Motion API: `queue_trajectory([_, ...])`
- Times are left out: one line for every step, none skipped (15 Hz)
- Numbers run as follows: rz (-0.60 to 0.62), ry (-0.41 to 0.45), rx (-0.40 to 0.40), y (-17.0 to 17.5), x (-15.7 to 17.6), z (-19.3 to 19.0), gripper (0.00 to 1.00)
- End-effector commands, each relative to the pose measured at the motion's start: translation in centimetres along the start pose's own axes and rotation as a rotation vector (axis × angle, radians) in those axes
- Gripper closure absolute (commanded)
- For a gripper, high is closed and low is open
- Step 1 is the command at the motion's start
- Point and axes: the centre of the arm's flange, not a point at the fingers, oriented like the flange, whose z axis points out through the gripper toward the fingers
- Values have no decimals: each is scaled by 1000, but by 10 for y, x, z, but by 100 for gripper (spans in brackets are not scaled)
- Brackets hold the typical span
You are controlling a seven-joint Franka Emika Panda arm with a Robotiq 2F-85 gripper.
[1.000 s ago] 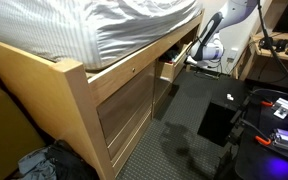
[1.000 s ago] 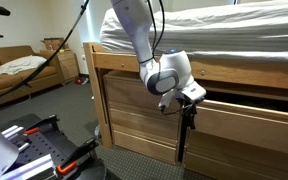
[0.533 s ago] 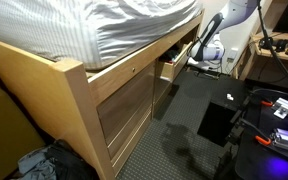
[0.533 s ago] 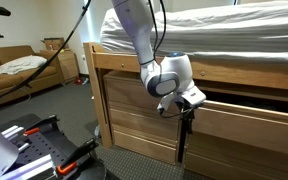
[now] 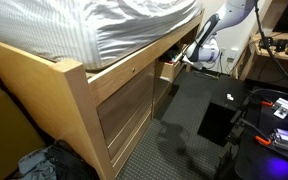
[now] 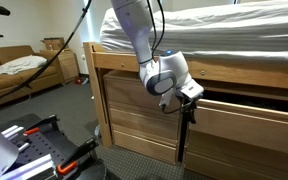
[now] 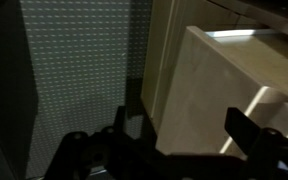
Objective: Close the top right drawer fully
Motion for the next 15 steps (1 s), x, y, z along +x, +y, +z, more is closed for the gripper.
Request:
queue_trajectory([-35,67,186,-48,-1,9,0])
queue_trajectory([-39,69,226,-59,-3,9,0])
queue_trajectory([-45,69,244,-62,-3,9,0])
queue_trajectory([-43,75,278,-72,-6,8,0])
queue_trajectory([-48,73,309,-81,-5,7,0])
queue_trajectory([-53,73,329,-89,-4,9,0])
queue_trajectory([-47,68,348,-97,-3,8,0])
queue_trajectory([-45,59,325,-90,-3,14,0])
queue_trajectory([-38,56,285,-90,-6,3,0])
queue_trajectory([-33,53,285,-89,-7,6,0])
queue_trajectory([-31,53,284,-88,-7,6,0])
queue_trajectory([-30,52,285,-89,-8,6,0])
queue_trajectory([-37,27,277,-86,-8,7,0])
queue_trajectory([-34,1,246,-86,-9,9,0])
queue_trajectory([-28,-25,216,-84,-9,13,0])
